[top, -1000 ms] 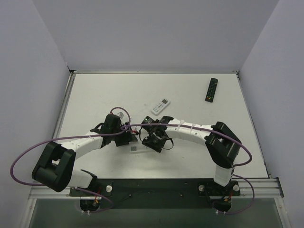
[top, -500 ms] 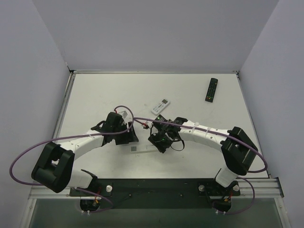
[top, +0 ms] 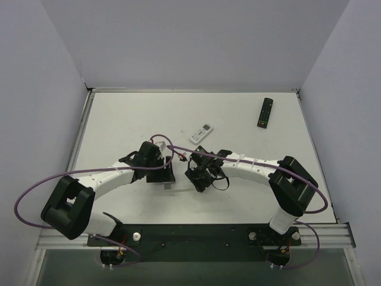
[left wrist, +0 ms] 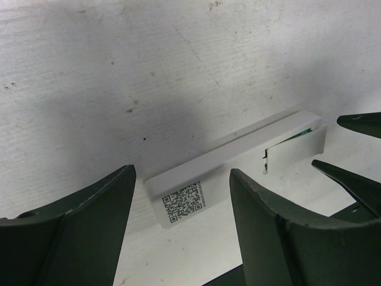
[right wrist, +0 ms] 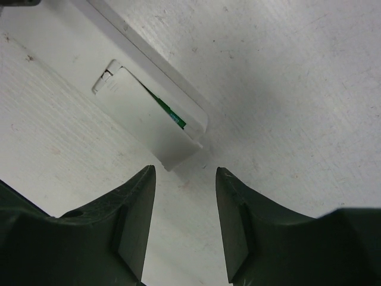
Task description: Load the batteries into the remote control
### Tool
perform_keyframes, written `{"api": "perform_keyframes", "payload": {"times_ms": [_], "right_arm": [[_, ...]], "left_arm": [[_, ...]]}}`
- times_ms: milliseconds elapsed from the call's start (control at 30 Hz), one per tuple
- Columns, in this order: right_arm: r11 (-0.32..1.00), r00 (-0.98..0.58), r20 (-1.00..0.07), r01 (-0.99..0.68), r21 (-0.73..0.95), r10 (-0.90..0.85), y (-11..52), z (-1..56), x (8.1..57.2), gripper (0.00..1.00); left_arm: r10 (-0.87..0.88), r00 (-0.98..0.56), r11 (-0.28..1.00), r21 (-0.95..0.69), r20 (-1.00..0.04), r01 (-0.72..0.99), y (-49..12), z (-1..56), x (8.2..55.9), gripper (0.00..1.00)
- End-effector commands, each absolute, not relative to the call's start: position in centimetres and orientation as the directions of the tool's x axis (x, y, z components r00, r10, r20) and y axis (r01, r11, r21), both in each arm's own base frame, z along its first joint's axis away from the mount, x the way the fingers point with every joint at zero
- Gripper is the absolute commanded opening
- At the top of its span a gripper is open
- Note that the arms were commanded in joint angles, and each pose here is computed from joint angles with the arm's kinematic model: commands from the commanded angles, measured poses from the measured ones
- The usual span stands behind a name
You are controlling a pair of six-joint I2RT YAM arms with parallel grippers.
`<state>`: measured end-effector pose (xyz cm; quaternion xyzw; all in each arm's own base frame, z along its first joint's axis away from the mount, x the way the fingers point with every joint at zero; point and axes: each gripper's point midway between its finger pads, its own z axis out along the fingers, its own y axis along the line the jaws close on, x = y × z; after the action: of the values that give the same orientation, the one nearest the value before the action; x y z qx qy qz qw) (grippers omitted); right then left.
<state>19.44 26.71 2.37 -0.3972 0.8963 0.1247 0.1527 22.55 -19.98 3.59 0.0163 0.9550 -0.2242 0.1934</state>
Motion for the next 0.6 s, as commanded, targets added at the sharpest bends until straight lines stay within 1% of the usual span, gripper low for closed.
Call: {"api": "perform_keyframes", "payload": {"times_ms": [0,67,333,567], "right_arm": [[0.672,-0.659,-0.360,-0.733,0.107,-0.661,26.52,1.79,19.53,0.39],[0.677,-0.661,-0.358,-0.729,0.101,-0.659,26.35,1.73,19.66,0.38],[0.678,-0.660,-0.363,-0.729,0.095,-0.658,26.34,1.73,20.06,0.28],[0.672,-0.652,-0.375,-0.734,0.096,-0.659,26.60,2.09,20.31,0.27]], "left_arm": [[-0.031,-0.909,0.904,-0.399,-0.416,0.152,-20.36,4.52,23.58,0.75],[-0.028,-0.906,0.904,-0.397,-0.423,0.157,-20.33,4.60,23.67,0.75],[-0.027,-0.906,0.907,-0.391,-0.422,0.155,-20.22,4.57,23.65,0.75],[-0.025,-0.905,0.907,-0.389,-0.425,0.158,-20.21,4.61,23.71,0.75]]}}
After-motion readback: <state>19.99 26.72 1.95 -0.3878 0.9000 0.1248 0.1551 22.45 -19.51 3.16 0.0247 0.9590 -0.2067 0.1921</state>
